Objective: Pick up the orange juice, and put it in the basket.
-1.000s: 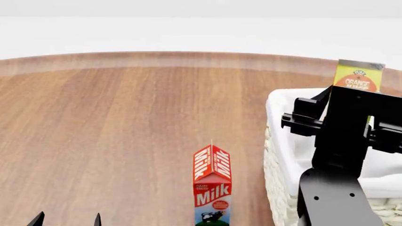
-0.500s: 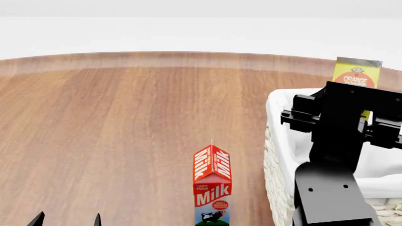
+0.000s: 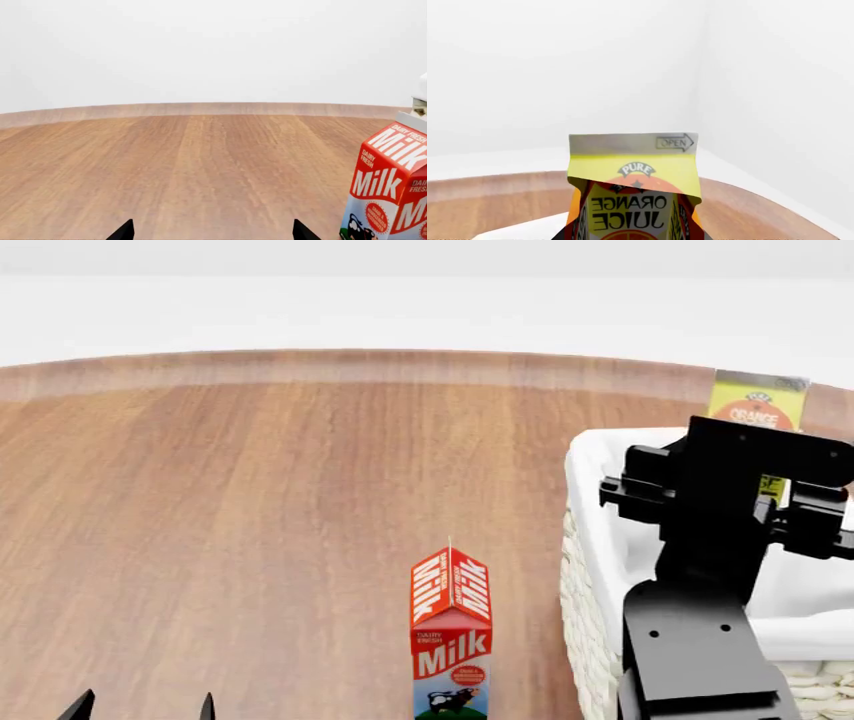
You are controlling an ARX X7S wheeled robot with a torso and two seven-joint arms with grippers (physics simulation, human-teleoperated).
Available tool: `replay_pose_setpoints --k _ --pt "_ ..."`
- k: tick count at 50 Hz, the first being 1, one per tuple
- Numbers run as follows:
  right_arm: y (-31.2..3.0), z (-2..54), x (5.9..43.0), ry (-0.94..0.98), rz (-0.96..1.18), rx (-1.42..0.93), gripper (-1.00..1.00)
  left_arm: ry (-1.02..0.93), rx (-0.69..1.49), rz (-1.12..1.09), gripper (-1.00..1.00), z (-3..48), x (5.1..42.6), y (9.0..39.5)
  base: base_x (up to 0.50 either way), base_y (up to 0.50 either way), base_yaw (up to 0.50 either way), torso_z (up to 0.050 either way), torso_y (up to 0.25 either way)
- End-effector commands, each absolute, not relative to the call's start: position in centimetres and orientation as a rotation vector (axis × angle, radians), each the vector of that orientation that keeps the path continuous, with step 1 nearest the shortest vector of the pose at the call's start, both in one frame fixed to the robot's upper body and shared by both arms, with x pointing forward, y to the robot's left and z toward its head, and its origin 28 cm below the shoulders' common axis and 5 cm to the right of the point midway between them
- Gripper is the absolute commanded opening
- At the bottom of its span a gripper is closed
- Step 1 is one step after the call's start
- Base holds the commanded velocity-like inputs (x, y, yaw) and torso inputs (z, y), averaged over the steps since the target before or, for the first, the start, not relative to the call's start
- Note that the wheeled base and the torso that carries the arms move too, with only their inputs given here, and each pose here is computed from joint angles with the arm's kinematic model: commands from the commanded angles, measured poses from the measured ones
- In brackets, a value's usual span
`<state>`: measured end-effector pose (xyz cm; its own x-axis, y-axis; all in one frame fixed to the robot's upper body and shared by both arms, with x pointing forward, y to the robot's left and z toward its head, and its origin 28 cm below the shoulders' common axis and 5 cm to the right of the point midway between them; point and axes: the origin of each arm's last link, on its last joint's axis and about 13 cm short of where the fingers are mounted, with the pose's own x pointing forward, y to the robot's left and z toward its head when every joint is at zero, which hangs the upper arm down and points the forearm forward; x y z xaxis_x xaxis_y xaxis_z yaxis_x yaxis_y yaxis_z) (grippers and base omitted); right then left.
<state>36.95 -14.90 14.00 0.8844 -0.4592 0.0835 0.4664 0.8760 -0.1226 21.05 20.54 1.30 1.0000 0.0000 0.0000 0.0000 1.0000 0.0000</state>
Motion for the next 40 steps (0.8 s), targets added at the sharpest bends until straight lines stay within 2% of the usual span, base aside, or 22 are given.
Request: replay_pose_setpoints --k 1,29,30,40 --pt "-15.18 14.10 37.15 -0.072 -0.492 -0.178 -1.00 0.000 0.000 0.000 1.00 1.30 21.05 20.54 0.00 0.00 0.00 0.000 0.000" --pt "-15.35 13.28 37.27 -0.058 -0.489 -0.177 -1.00 0.000 0.000 0.000 1.00 1.30 21.05 20.54 0.00 0.00 0.00 0.000 0.001" --pt "-15.37 13.29 37.29 -0.054 -0.492 -0.173 1.00 0.000 0.000 0.000 1.00 1.30 21.05 20.54 0.00 0.00 0.00 0.000 0.000" --pt "-15.19 13.63 37.22 -0.056 -0.480 -0.165 1.00 0.000 0.000 0.000 1.00 1.30 21.05 20.54 0.00 0.00 0.00 0.000 0.000"
